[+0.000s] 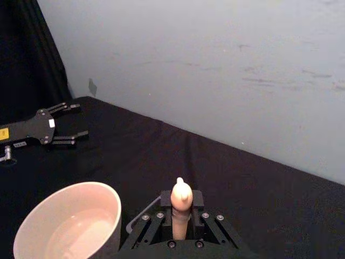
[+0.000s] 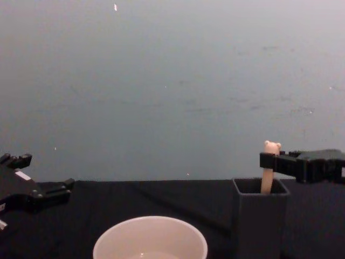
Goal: Pick up the stirring spoon with one hand, stir inside the cup, then place it back in its original position.
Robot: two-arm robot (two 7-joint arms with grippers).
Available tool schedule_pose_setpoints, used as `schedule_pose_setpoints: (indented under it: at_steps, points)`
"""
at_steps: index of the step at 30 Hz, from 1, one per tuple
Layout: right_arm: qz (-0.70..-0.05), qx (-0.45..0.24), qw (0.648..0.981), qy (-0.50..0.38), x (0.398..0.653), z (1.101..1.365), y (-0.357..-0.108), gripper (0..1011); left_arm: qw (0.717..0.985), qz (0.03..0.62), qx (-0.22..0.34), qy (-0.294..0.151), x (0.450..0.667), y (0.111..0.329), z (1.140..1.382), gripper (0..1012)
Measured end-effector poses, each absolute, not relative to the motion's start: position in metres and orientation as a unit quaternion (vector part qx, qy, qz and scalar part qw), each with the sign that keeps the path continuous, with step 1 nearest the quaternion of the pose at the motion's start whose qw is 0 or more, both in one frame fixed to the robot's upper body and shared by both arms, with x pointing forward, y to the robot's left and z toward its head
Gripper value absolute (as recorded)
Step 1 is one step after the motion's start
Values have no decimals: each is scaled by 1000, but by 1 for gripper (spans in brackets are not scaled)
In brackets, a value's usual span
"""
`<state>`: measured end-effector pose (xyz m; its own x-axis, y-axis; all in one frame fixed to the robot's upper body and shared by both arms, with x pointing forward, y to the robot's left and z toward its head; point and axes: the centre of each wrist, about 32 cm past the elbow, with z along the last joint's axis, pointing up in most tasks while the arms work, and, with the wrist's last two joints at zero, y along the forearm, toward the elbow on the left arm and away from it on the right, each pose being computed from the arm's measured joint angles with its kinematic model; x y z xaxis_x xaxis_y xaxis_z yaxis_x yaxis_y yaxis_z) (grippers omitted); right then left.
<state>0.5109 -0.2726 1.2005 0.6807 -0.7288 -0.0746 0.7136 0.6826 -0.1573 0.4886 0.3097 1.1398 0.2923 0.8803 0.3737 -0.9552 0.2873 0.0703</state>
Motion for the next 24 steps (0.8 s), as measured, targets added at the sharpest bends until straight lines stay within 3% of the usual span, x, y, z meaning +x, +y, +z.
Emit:
schedule_pose_setpoints:
  at_steps: [24]
  points:
    - [-401,-67,909,89,512,1194,-274,213,791,580,141,-132,489,310,1140,1001]
